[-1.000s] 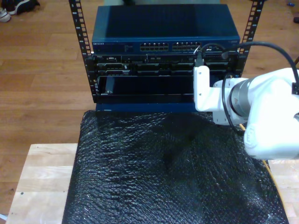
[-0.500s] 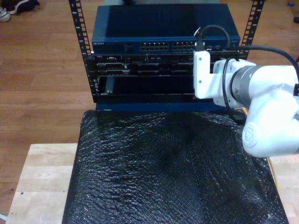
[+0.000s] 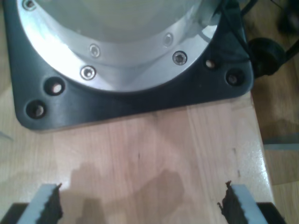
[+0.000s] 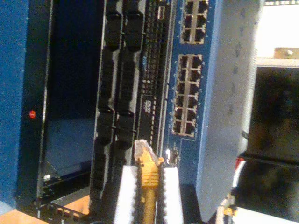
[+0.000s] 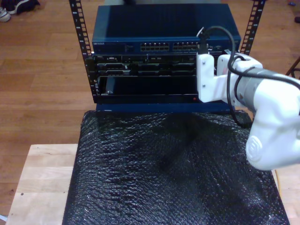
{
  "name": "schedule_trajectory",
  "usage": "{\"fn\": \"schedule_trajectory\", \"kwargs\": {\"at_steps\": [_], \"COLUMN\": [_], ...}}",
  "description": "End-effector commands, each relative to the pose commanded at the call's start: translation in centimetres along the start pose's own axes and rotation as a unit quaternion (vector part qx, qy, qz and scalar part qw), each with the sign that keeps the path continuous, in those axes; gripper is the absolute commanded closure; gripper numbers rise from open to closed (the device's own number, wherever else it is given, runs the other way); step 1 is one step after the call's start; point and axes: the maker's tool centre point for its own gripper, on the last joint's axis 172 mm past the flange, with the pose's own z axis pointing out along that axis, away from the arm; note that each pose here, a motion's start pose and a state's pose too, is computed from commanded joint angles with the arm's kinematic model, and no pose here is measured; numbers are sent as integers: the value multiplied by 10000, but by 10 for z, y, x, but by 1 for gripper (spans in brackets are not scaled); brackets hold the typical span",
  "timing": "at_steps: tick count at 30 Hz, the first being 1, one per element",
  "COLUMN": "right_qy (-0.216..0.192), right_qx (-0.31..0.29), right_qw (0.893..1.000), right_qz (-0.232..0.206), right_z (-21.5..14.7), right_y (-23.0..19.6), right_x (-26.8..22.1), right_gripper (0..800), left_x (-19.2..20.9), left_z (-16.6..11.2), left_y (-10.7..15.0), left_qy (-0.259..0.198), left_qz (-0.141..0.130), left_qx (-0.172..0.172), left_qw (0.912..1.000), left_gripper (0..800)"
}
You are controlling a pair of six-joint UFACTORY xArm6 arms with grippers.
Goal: Grab the cable and plug it in
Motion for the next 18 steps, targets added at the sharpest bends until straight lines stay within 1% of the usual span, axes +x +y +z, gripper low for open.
{"fn": "schedule_trajectory", "kwargs": {"at_steps": [18], "right_qy": [50], "right_qx": [-201], "right_qw": [9997], "right_qz": [-133], "right_z": [-9], "right_y": [18], "right_x": [5], "right_gripper": [800], "left_x": [0], "left_z": [0], "left_y": [0], "left_qy": [0], "left_qz": [0], "left_qx": [0], "left_qw": [10000], "left_gripper": [0]}}
